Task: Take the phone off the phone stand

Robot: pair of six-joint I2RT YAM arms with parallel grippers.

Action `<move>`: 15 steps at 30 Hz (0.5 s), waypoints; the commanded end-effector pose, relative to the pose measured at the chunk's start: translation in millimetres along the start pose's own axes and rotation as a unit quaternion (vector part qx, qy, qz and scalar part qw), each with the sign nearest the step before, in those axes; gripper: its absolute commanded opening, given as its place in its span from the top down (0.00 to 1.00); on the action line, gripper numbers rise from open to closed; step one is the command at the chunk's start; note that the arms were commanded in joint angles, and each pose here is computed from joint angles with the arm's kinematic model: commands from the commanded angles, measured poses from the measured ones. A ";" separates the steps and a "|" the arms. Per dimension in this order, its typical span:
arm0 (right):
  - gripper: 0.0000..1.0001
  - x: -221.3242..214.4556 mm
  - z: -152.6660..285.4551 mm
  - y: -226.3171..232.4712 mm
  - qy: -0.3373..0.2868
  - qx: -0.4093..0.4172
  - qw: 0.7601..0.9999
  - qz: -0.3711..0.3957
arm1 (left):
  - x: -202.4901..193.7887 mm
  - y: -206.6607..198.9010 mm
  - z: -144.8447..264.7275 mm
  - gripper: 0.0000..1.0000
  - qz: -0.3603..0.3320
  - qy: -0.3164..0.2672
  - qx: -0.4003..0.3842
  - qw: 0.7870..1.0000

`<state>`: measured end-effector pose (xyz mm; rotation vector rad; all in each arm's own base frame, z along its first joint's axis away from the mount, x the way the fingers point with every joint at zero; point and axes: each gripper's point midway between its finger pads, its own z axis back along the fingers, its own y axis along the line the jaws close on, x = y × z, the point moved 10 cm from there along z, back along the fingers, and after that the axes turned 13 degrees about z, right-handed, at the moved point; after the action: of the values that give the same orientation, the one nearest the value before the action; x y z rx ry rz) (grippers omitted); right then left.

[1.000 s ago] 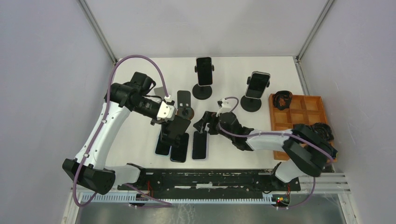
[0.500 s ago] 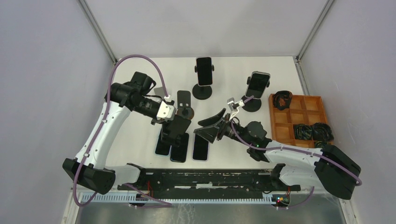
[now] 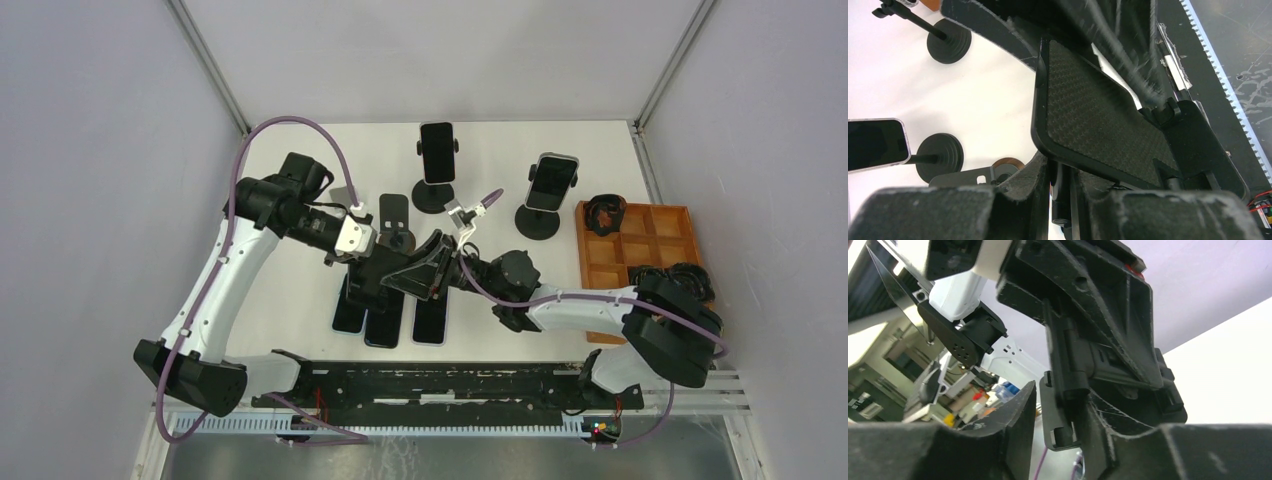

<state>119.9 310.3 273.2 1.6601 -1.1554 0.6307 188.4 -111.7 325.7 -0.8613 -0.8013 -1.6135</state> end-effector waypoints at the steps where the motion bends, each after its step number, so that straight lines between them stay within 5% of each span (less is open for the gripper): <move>1: 0.69 21.5 -12.9 19.9 -0.049 0.082 0.995 -0.003 | 8.3 2.1 0.6 0.98 -0.042 -0.022 0.004 0.999; 4: 0.85 18.6 -10.7 19.8 -0.039 0.091 0.995 -0.009 | 5.3 5.0 0.2 0.98 -0.049 -0.010 0.008 0.999; 9: 0.96 14.0 0.0 18.2 -0.018 0.095 0.995 -0.011 | 1.4 12.1 -1.9 0.95 -0.054 -0.003 0.017 0.998; 14: 1.00 11.8 23.6 0.6 0.004 0.067 0.998 0.000 | -0.2 17.4 -3.2 0.40 -0.041 -0.003 0.026 0.999; 15: 1.00 11.1 32.6 -8.3 0.013 0.048 0.999 0.014 | -1.0 18.3 -3.3 0.17 -0.039 -0.001 0.028 0.999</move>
<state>127.0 300.5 262.2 1.7030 -1.0790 0.6587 194.0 -115.0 323.3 -0.8523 -0.8333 -1.6319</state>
